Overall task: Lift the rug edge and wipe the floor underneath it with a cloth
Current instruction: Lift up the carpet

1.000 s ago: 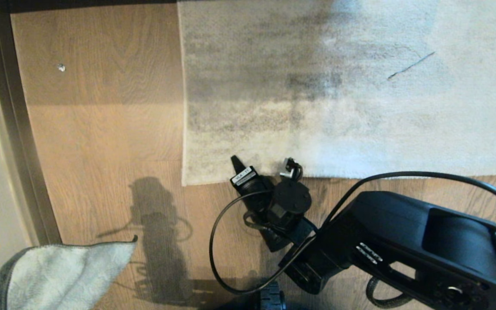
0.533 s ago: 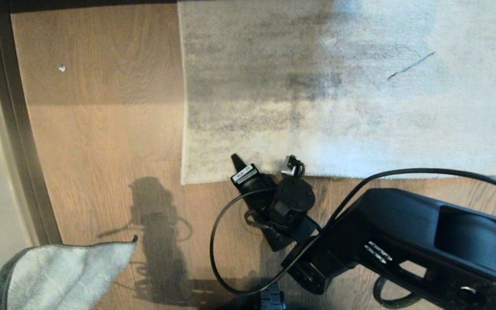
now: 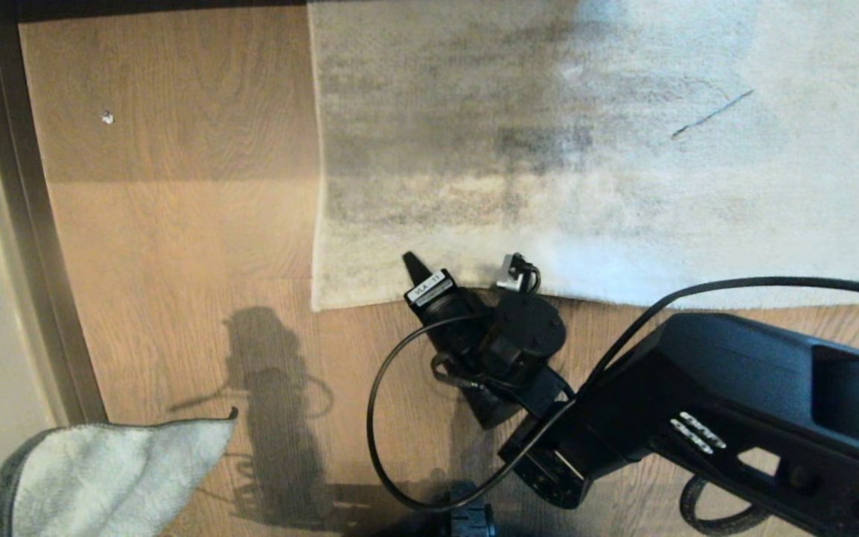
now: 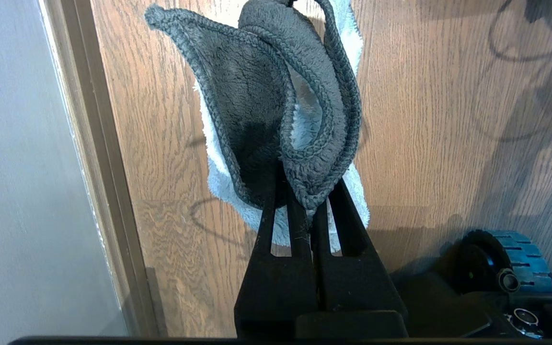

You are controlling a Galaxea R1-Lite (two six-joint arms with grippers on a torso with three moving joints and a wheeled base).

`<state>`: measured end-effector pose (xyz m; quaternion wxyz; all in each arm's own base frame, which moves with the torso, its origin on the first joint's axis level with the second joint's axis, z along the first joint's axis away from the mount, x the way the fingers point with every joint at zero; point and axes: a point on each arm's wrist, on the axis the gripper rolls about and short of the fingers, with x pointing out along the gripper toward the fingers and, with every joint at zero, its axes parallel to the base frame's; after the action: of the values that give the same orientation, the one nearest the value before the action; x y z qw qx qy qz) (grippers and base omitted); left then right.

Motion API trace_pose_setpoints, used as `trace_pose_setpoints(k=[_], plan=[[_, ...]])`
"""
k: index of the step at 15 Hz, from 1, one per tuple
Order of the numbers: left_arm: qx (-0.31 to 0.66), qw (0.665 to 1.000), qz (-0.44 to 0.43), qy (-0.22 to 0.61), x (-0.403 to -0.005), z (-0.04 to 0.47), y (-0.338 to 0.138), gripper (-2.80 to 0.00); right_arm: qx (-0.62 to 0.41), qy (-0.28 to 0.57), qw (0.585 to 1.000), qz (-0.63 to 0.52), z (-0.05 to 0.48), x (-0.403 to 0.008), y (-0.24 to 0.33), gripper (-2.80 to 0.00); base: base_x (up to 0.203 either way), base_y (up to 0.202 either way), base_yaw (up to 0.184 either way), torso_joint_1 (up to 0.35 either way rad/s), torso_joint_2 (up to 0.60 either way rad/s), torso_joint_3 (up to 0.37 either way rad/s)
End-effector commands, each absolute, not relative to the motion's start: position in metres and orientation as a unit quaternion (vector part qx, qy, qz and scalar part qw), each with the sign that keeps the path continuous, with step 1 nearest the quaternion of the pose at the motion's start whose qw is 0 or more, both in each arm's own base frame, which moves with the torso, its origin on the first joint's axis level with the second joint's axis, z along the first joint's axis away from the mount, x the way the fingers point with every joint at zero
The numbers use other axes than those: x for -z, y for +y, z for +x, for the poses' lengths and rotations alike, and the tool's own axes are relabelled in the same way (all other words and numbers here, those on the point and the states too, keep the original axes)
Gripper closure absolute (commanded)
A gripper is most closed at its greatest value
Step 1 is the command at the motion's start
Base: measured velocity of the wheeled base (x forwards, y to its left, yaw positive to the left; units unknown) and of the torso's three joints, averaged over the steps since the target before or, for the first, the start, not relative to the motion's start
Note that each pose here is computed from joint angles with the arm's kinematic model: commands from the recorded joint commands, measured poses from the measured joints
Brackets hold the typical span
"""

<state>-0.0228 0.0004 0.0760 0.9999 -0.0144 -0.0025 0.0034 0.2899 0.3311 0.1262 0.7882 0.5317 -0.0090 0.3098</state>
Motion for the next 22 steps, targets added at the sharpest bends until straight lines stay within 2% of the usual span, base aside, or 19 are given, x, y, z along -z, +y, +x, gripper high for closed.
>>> trace_pose_setpoints(k=[1,11,15,22], plan=[[-0.004,1.0,-0.015,-0.003,-0.076,-0.023,0.0,0.0,-0.321,-0.04,0.77,0.55,0.282,-0.151,0.321,0.0,0.0,0.0,0.0,0.0,0.0,0.0],[-0.004,1.0,-0.015,-0.002,-0.076,-0.023,0.0,0.0,-0.288,-0.089,0.748,0.591,0.313,-0.181,0.272,0.0,0.0,0.0,0.0,0.0,0.0,0.0],[-0.004,1.0,-0.015,-0.003,-0.076,-0.023,0.0,0.0,-0.273,-0.109,0.729,0.619,0.329,-0.191,0.246,0.0,0.0,0.0,0.0,0.0,0.0,0.0],[-0.004,1.0,-0.015,-0.003,-0.076,-0.023,0.0,0.0,-0.3,-0.124,0.686,0.651,0.322,-0.222,0.228,0.0,0.0,0.0,0.0,0.0,0.0,0.0]])
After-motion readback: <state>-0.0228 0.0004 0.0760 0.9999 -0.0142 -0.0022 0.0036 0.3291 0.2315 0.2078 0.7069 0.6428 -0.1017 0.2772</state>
